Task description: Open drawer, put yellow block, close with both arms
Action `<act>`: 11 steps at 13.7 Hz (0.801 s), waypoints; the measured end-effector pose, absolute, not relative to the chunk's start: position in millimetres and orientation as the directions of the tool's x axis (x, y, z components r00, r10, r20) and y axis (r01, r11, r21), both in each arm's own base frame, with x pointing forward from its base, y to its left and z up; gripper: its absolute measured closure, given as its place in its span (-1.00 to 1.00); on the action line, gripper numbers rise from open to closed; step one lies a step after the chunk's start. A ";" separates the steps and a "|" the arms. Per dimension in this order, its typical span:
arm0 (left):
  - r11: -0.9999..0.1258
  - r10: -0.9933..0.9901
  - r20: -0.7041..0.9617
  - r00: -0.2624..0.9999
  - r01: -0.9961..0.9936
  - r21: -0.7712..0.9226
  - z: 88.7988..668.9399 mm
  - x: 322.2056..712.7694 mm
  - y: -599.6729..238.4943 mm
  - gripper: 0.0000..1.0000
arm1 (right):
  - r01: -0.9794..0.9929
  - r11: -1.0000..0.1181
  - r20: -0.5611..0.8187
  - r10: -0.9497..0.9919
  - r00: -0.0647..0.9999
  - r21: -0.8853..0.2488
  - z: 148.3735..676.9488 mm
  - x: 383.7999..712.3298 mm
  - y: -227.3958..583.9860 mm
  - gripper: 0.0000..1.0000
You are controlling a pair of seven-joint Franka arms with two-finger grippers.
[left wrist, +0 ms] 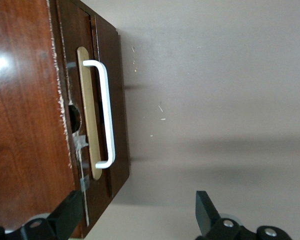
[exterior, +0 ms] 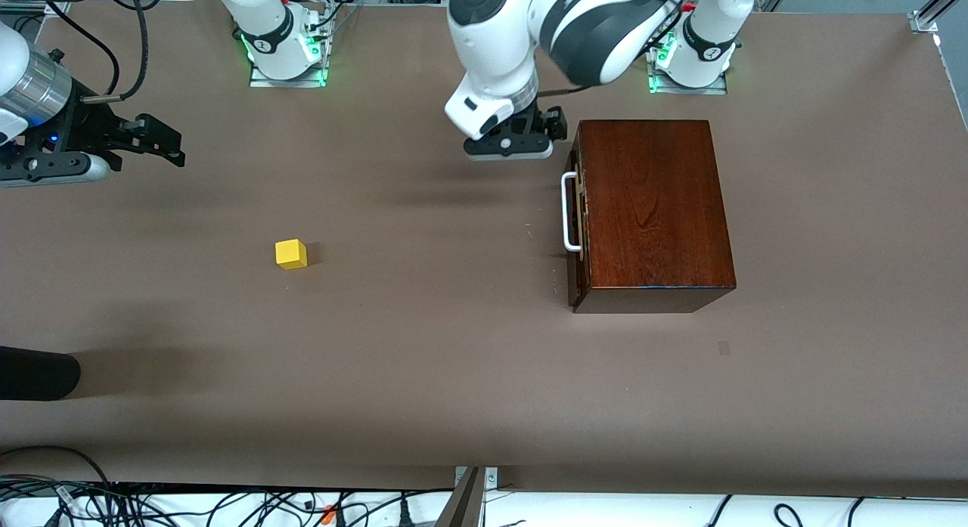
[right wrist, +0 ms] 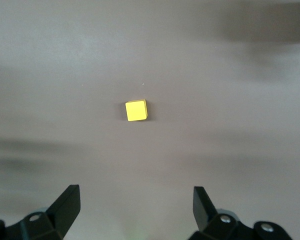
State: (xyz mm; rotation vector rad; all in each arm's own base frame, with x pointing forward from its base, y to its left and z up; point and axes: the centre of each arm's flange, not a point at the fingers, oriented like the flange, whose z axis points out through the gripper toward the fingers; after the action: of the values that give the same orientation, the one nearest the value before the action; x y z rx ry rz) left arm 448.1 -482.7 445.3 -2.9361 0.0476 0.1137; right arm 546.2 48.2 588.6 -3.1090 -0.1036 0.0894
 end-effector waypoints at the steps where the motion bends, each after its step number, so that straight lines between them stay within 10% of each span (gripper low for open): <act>1: -0.978 -0.019 -0.085 0.996 -0.036 -0.203 436.4 452.4 -481.8 -1.00 | 0.066 -0.997 -0.056 0.067 0.996 -0.031 588.6 546.2 48.2 -1.00; 11: -0.954 -0.070 -0.074 0.995 -0.088 -0.286 334.9 455.3 -457.8 -1.00 | 0.066 -0.997 -0.056 0.067 0.996 -0.031 588.6 546.2 48.2 -1.00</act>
State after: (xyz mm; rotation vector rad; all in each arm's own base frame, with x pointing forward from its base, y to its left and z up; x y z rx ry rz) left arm 455.3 -457.8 334.9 -2.8442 0.1155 0.0905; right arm 546.2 48.2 588.6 -3.1090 -0.1037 0.0895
